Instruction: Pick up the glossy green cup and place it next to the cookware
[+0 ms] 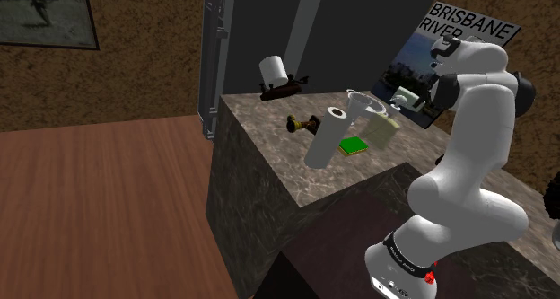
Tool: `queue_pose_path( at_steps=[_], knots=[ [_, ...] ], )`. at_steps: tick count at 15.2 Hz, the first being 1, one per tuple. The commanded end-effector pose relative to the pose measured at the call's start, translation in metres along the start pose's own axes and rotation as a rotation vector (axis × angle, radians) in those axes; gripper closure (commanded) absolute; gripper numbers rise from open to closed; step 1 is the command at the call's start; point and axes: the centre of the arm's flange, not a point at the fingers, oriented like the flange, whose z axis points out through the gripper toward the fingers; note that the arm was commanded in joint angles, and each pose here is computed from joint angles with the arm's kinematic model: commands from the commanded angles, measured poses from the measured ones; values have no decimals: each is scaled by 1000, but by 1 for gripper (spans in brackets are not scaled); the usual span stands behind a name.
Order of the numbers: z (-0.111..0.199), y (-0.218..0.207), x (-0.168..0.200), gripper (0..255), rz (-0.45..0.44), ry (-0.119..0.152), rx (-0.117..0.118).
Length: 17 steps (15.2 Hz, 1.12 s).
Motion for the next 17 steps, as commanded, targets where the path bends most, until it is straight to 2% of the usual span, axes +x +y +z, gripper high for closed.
queue_pose_path(
  at_steps=[1,17],
  knots=[
    [10,0,-2,255,0,0,-1],
    [96,-1,-14,255,0,0,-1]
  ],
)
